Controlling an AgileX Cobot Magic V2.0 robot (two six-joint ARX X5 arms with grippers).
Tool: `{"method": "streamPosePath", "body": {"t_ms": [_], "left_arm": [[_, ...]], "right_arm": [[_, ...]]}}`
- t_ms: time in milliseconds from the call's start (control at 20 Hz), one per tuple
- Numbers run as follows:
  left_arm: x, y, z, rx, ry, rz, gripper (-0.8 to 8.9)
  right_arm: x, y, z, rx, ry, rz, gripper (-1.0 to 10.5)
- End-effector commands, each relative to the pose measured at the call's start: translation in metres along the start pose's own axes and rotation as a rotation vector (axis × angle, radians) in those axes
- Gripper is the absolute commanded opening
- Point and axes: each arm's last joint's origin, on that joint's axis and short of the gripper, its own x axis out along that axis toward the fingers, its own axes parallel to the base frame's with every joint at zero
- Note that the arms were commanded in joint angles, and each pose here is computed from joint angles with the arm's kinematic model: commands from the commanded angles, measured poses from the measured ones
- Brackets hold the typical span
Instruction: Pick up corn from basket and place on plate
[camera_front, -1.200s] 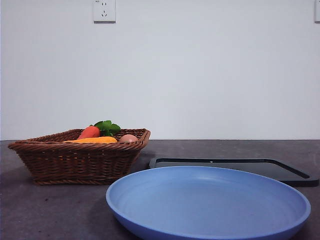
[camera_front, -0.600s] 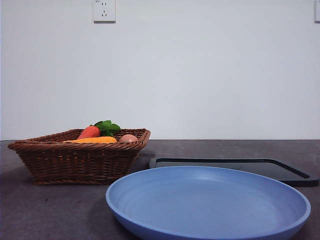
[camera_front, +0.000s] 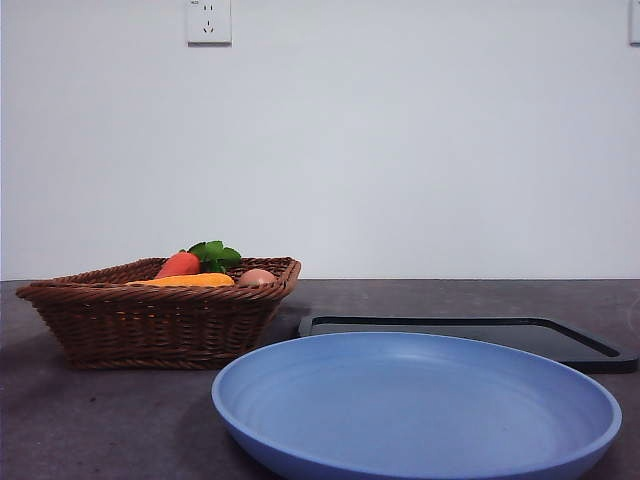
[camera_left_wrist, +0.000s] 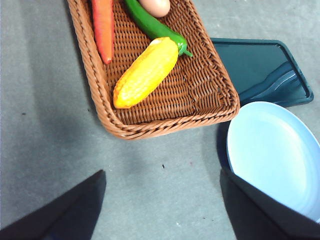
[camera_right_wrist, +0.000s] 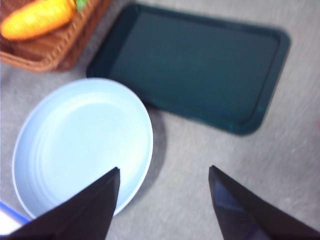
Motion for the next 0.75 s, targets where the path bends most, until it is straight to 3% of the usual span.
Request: {"method": "streamPosePath", "body": {"t_ms": [50,750], "left_arm": [[-0.001,-0.001,0.005,0.004,-0.009,-0.007,3.82],[0.000,-0.001,0.005,0.004,-0.010,-0.007,3.78]], "right_arm": [[0.006,-0.001,0.006,0.026,0.027,0.022,2.9],[0.125,-0.011,0.016,0.051,0.360,0.132,2.9]]}}
